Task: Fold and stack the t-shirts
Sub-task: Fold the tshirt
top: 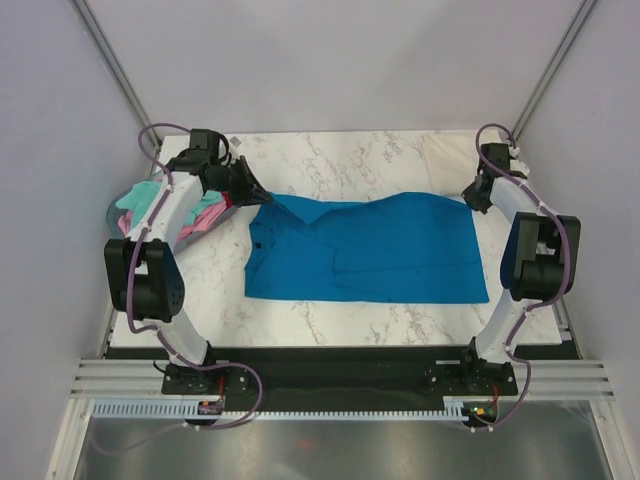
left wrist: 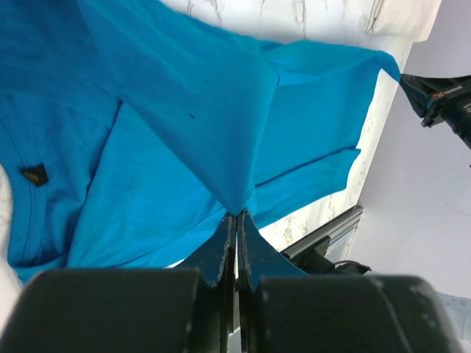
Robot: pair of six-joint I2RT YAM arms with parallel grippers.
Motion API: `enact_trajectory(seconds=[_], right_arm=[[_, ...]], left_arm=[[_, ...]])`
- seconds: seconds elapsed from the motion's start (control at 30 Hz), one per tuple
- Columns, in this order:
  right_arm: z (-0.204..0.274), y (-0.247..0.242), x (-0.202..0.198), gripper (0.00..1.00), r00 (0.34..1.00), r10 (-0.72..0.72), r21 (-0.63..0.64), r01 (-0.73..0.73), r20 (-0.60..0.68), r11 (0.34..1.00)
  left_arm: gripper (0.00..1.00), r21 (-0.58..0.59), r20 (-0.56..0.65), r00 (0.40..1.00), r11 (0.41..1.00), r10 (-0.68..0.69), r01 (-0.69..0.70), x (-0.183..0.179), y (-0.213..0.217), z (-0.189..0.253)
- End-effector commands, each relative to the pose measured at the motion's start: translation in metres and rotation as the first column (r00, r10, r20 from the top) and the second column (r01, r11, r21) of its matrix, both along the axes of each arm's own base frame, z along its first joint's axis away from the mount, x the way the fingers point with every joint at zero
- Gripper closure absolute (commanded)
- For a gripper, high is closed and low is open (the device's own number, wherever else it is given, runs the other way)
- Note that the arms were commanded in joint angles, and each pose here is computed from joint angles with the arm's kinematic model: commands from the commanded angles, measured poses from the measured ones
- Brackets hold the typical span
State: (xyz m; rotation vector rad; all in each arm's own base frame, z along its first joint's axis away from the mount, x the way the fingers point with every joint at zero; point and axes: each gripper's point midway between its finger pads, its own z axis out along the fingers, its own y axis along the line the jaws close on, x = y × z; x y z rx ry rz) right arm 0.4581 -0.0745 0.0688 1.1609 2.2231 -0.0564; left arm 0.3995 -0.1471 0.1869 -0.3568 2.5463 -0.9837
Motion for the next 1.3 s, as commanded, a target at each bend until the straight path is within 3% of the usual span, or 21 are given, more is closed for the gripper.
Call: enact_trajectory(seconds=[0.0,0.23,0.37,0.6,1.03,1.27], right_arm=[[0.021,-0.008,-0.01,1.0,0.999,0.03,-0.056,-0.028,0.035,0.998],[0.014,-0.001,-0.037,1.0,0.996,0.084,-0.03,-0.084,0.005,0.996],[0.011,0.005,-0.047,1.0,0.983,0.184,-0.017,-0.184,0.008,0.983],[-0.003,0.002,-0.078,1.0,0.983,0.177,-0.027,-0.178,-0.048,0.984],[0.009,-0.016,-0.091,1.0,0.987,0.149,-0.083,-0.153,-0.058,0.985],[-0.017,0.003,-0.12,1.0,0.984,0.165,0.002,-0.165,-0.073,0.986]], left_arm=[[0.98,-0.016,0.036,0.998,0.998,-0.057,0.058,-0.023,-0.001,0.01],[0.98,-0.008,0.022,0.998,0.998,-0.061,0.061,-0.049,0.002,0.004],[0.98,-0.008,-0.004,0.999,0.999,-0.046,0.046,-0.062,0.003,-0.005],[0.98,0.029,-0.039,0.999,0.999,-0.035,0.036,-0.072,0.009,-0.024],[0.98,0.146,0.013,1.0,0.989,-0.002,0.0,-0.07,0.028,-0.011],[0.98,0.176,-0.046,0.999,0.984,-0.004,0.013,-0.088,0.033,-0.039]])
